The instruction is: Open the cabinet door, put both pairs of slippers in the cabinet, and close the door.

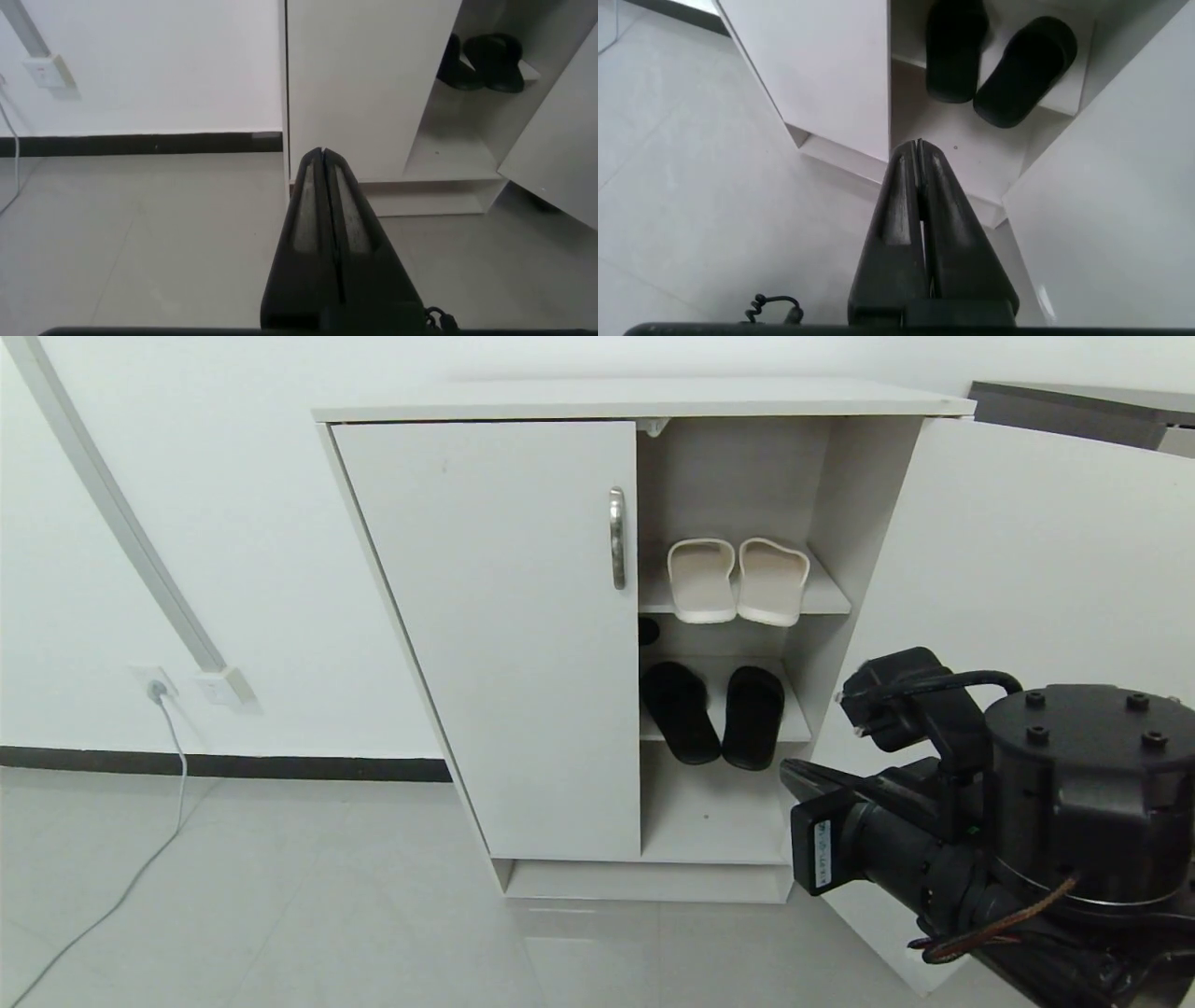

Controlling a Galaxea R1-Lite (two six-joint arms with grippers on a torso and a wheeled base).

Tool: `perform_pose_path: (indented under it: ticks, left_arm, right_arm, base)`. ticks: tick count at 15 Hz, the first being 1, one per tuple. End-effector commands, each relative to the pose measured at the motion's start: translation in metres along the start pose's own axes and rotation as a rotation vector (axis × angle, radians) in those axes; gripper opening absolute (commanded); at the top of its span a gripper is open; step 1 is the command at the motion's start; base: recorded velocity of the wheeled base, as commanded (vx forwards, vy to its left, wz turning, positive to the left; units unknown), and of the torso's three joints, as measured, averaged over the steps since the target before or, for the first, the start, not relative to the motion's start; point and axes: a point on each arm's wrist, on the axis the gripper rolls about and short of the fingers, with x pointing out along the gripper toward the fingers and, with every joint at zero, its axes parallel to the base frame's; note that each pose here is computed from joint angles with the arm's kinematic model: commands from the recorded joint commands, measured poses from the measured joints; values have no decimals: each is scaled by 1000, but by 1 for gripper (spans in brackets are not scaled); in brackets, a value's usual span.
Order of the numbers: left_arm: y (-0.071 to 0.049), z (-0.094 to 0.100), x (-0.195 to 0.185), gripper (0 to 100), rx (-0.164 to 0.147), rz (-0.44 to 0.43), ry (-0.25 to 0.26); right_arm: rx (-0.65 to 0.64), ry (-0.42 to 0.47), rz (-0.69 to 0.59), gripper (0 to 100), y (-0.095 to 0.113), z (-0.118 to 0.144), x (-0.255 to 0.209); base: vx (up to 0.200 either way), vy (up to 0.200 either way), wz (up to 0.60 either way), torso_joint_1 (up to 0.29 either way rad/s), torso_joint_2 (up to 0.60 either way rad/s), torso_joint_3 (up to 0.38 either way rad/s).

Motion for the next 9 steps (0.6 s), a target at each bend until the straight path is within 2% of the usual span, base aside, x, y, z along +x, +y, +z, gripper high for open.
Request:
perform_pose_path:
  ticks: [1, 4, 7, 9]
  left_arm:
    - [0, 0, 0, 0, -1, 0, 0]
    - [0, 0, 0, 0, -1, 0, 0]
    - [0, 0, 0, 0, 1, 0, 0]
    - [0, 0, 0, 0, 1, 0, 0]
  right_arm:
    - [-3, 5, -9, 0, -1, -1, 3]
    - [-5, 9, -13, 0, -1, -2, 4]
    - [-7, 11, -13, 0, 0, -3, 5]
    - [-7, 11, -15, 0, 0, -3, 5]
  base:
    - [0, 0, 0, 0, 0, 0]
    - [0, 0, 0, 1, -48, -54]
    - [0, 0, 0, 17, -199, -320]
    - [0, 0, 0, 51, -525, -374]
